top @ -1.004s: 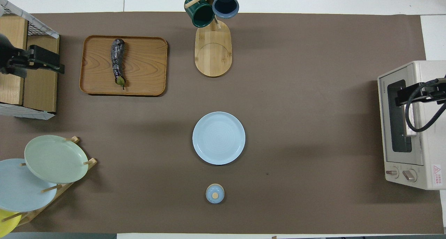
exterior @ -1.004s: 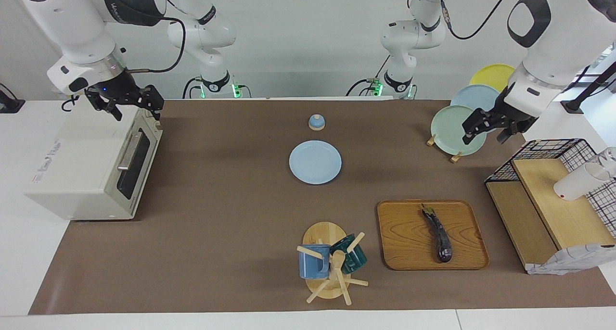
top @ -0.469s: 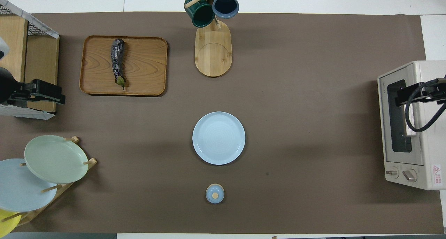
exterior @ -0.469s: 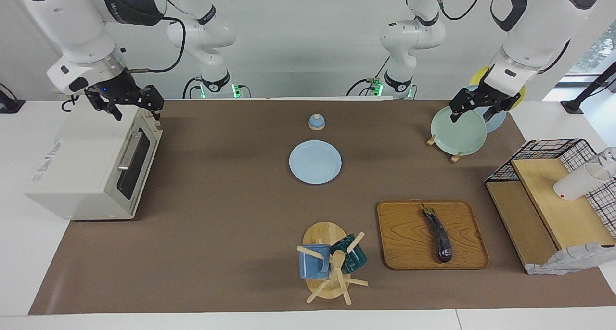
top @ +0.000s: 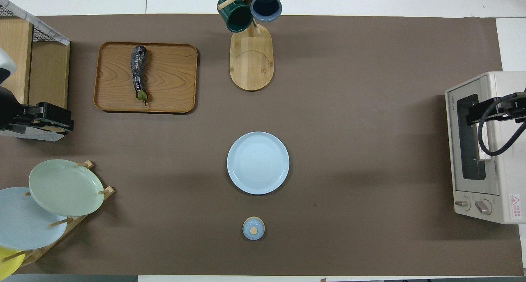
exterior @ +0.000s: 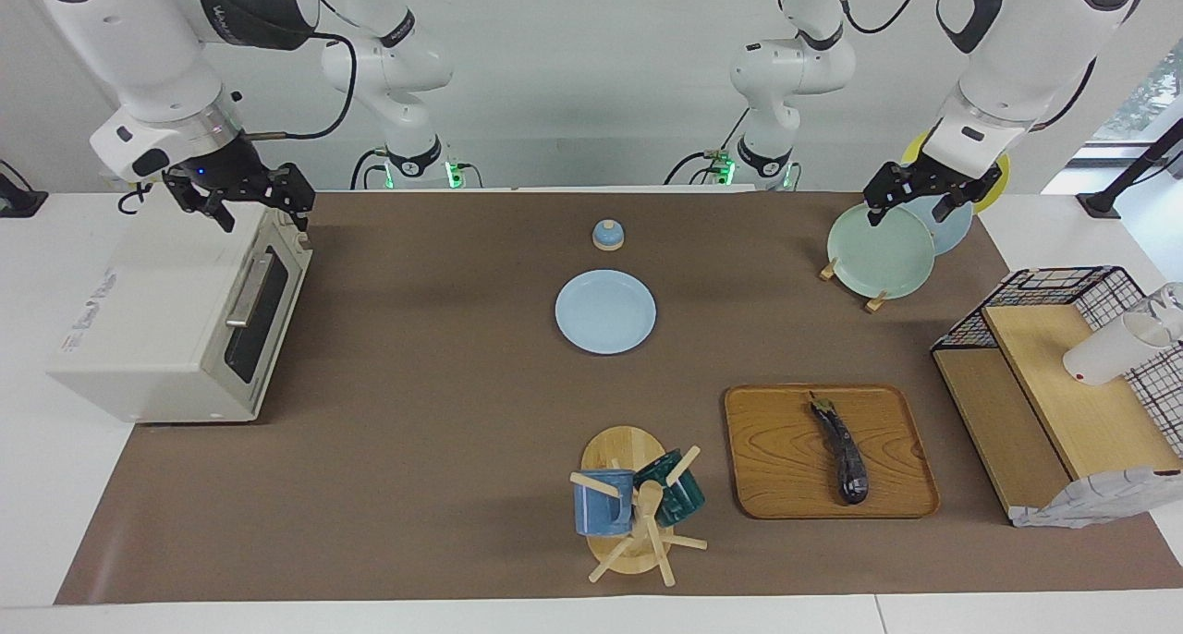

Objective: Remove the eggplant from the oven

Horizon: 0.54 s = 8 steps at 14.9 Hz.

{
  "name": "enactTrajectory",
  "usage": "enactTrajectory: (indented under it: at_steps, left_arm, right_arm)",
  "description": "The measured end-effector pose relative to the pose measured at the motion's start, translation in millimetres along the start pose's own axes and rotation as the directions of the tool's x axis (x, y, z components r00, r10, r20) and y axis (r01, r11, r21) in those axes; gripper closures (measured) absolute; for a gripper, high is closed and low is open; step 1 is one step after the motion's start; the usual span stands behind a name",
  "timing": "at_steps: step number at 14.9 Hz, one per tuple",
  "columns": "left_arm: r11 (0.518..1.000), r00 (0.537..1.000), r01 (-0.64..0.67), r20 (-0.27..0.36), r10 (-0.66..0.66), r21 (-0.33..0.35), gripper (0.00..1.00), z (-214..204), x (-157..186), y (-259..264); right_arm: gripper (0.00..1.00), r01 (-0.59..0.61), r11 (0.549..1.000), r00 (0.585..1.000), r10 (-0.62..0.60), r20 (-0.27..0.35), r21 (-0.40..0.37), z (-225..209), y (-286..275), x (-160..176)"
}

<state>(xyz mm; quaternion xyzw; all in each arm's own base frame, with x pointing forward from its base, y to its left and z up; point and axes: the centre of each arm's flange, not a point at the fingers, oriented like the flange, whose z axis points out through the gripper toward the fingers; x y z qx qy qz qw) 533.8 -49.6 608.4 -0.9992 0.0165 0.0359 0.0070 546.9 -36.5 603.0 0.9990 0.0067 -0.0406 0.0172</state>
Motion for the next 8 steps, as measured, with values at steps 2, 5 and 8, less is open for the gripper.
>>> enactTrajectory:
  at_steps: [2, 5, 8]
  left_arm:
    - [1.000, 1.000, 0.001, 0.002, -0.001, 0.000, 0.00, 1.1, 0.7, 0.0]
    - [1.000, 1.000, 0.003, 0.000, -0.003, -0.001, 0.00, 1.6, 1.6, 0.1]
    - [1.000, 1.000, 0.009, 0.000, -0.009, -0.002, 0.00, 1.7, 1.8, -1.9]
  right_arm:
    - [0.00, 0.000, 1.000, 1.000, 0.000, 0.000, 0.000, 0.0, 0.0, 0.0]
    - [0.00, 0.000, 1.000, 1.000, 0.000, 0.000, 0.000, 0.0, 0.0, 0.0]
    - [0.00, 0.000, 1.000, 1.000, 0.000, 0.000, 0.000, 0.0, 0.0, 0.0]
